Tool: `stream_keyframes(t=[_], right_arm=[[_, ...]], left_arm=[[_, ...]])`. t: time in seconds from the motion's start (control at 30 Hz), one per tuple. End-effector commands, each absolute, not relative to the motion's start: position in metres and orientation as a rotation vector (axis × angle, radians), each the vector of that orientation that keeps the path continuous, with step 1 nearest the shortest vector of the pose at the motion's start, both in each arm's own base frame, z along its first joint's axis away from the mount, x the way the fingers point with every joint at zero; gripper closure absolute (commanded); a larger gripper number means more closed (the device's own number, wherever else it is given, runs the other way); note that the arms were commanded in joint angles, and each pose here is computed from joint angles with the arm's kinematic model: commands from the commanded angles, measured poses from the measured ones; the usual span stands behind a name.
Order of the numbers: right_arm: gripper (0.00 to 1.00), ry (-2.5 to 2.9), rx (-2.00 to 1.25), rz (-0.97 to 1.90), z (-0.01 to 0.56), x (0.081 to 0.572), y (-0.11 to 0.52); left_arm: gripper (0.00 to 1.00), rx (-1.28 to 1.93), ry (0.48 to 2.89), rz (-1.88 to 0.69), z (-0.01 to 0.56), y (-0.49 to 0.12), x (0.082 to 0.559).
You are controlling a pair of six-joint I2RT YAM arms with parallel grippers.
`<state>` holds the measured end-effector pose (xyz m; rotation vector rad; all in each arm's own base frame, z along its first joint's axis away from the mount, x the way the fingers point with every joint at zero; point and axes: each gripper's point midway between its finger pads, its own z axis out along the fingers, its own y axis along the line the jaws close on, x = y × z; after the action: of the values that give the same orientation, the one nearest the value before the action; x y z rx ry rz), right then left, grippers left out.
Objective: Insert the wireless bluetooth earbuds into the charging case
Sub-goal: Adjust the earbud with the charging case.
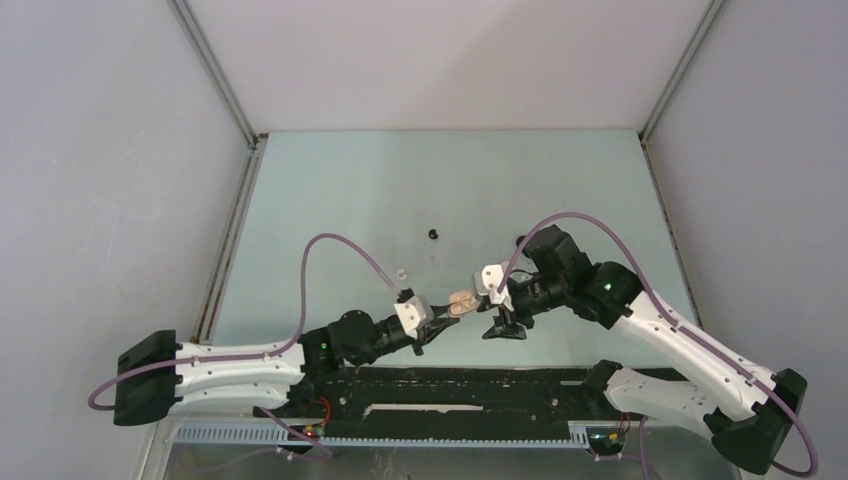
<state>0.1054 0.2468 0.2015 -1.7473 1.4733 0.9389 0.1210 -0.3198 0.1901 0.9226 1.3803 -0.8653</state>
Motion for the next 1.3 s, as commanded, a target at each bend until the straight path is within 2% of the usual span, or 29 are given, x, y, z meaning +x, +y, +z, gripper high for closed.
stream_keyframes(t=[0.0, 0.2, 0.6, 1.27], right_arm=[[0.46, 1.413, -1.762, 0.932, 0.218, 0.100, 0.243], [0.46, 1.464, -1.710, 0.887, 0.220, 0.110, 0.231], [0.37, 1.462, -1.629, 0.883, 0.226, 0.133, 0.246], [0.43, 1.441, -1.695, 1.007, 0.223, 0.105, 0.244]], left_arm=[[1.00, 0.865, 1.309, -0.903, 0.227, -0.326, 0.122], [1.00, 0.891, 1.303, -0.894, 0.225, -0.322, 0.119], [1.00, 0.932, 1.294, -0.948, 0.224, -0.330, 0.110], [1.00, 0.884, 1.326, -0.887, 0.224, -0.335, 0.125]])
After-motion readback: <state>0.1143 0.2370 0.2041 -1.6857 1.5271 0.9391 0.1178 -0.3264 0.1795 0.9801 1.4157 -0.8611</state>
